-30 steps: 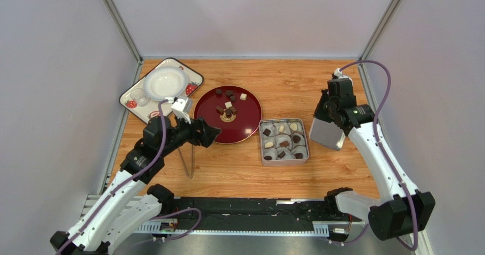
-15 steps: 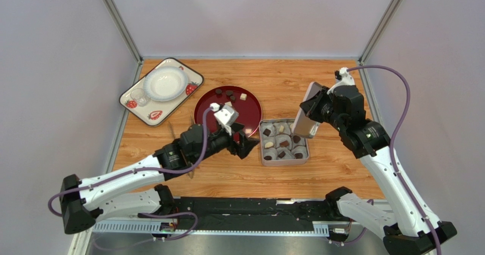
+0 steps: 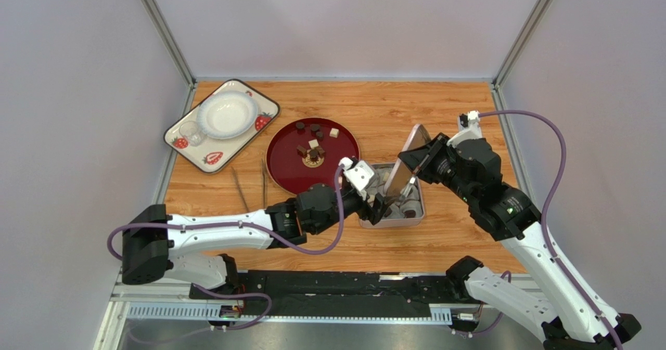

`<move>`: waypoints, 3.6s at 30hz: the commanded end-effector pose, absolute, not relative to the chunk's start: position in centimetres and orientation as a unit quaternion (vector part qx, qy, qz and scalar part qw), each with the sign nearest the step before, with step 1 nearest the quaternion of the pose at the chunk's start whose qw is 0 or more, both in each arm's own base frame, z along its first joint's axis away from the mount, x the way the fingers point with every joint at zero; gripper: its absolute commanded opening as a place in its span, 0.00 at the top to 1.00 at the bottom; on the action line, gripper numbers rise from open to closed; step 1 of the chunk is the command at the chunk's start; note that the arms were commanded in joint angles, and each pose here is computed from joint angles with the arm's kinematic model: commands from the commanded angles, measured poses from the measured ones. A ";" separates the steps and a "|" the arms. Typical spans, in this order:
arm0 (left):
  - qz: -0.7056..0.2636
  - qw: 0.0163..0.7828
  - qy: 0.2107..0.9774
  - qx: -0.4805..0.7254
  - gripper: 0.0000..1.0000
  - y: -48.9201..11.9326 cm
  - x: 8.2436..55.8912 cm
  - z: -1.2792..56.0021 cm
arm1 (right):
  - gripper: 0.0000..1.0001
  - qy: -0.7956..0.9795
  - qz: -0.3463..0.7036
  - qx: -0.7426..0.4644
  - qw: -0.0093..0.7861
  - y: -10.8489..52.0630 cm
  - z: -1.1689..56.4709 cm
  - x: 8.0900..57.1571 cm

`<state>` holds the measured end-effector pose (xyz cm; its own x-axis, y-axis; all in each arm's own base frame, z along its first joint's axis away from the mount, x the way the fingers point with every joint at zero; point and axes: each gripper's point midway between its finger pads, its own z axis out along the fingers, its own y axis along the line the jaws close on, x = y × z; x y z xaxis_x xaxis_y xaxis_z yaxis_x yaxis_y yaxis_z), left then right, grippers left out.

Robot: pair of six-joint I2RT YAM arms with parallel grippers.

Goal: Pack the chocolate

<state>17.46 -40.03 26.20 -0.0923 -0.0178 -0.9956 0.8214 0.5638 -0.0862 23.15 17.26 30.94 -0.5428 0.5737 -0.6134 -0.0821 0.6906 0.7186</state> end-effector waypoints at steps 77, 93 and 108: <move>0.013 0.715 0.495 0.493 0.80 -34.6 19.7 27.8 | 0.17 0.817 0.472 0.209 0.256 15.0 29.5 28.1; -0.006 0.714 0.488 0.502 0.78 -36.4 19.3 27.3 | 0.42 0.816 0.489 0.226 0.211 16.4 25.6 28.0; -0.026 0.710 0.498 0.498 0.66 -36.6 18.4 26.0 | 0.82 0.806 0.488 0.248 0.227 15.8 25.9 28.3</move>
